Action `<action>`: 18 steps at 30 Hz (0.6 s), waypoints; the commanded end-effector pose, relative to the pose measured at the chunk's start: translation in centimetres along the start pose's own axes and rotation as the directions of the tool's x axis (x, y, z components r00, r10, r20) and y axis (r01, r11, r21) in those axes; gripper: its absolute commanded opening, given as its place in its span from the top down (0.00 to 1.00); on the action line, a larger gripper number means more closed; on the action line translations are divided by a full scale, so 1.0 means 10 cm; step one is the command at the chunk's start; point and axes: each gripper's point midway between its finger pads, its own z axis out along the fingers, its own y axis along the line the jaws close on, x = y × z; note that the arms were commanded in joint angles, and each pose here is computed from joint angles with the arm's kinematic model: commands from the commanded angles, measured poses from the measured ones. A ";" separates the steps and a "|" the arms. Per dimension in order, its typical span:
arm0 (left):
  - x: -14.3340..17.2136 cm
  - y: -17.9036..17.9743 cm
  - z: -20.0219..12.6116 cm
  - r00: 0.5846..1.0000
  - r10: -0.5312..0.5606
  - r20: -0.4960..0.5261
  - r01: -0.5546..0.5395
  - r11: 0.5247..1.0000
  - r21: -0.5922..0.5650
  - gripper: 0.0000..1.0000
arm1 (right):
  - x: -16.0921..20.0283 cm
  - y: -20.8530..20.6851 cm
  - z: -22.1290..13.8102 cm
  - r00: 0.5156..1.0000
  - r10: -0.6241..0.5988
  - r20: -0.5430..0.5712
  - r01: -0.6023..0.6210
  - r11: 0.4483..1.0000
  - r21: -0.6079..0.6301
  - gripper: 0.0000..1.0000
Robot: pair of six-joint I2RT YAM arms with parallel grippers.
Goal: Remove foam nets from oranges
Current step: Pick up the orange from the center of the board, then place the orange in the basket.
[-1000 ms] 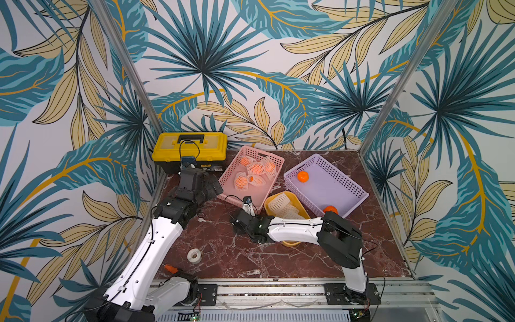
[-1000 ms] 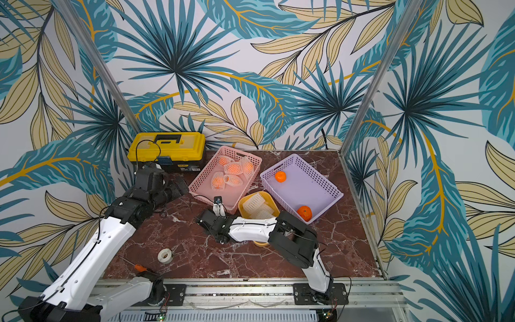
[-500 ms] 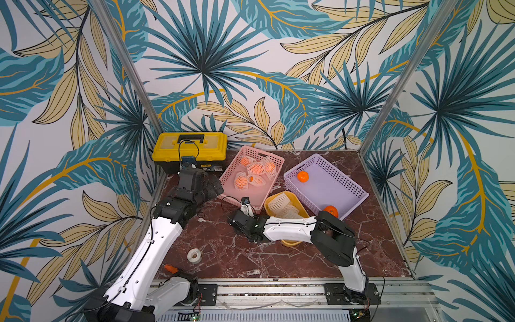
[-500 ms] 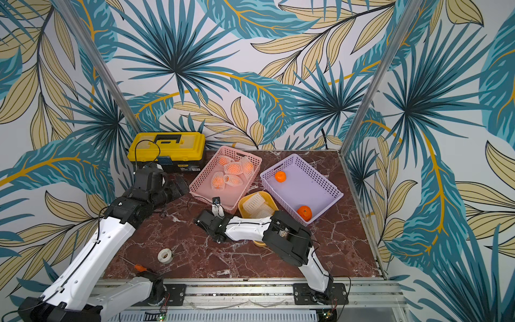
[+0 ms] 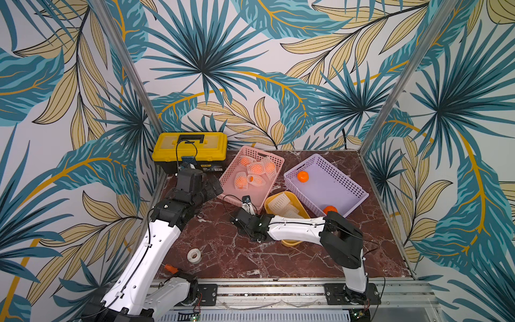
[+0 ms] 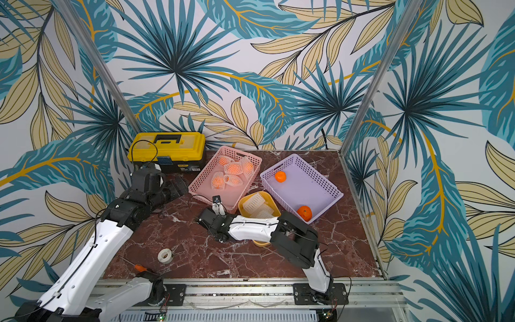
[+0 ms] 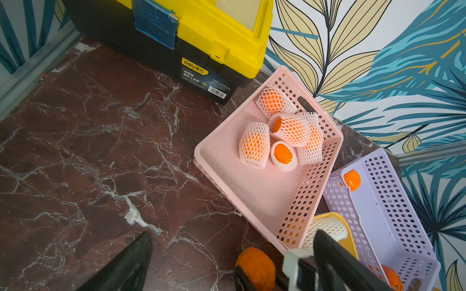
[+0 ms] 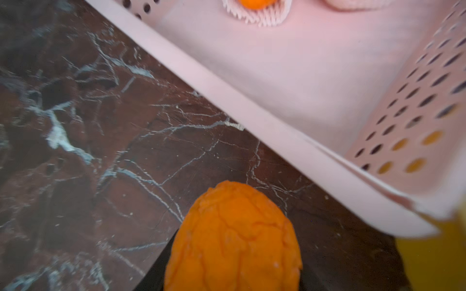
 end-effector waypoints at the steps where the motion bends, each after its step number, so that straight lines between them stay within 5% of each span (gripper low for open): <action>1: -0.07 0.00 -0.06 0.999 -0.005 0.033 0.004 1.000 0.012 0.00 | -0.44 -0.04 -0.51 0.995 0.012 0.103 -0.006 0.999 -0.053 0.72; 5: -0.08 -0.02 -0.06 1.000 -0.005 0.029 0.005 1.000 0.021 0.00 | -0.88 -0.36 -0.86 0.987 0.064 0.146 -0.051 0.994 -0.094 0.72; 10: -0.11 0.01 -0.10 0.999 0.003 0.051 -0.004 1.000 0.008 0.00 | -1.52 -1.33 -0.85 0.950 0.225 0.218 -0.220 0.974 -0.045 0.72; 18: -0.09 -0.01 -0.01 0.999 0.014 0.031 -0.015 1.000 0.021 0.00 | -2.40 -2.96 -0.29 0.703 0.594 0.390 -0.632 0.774 -0.039 0.68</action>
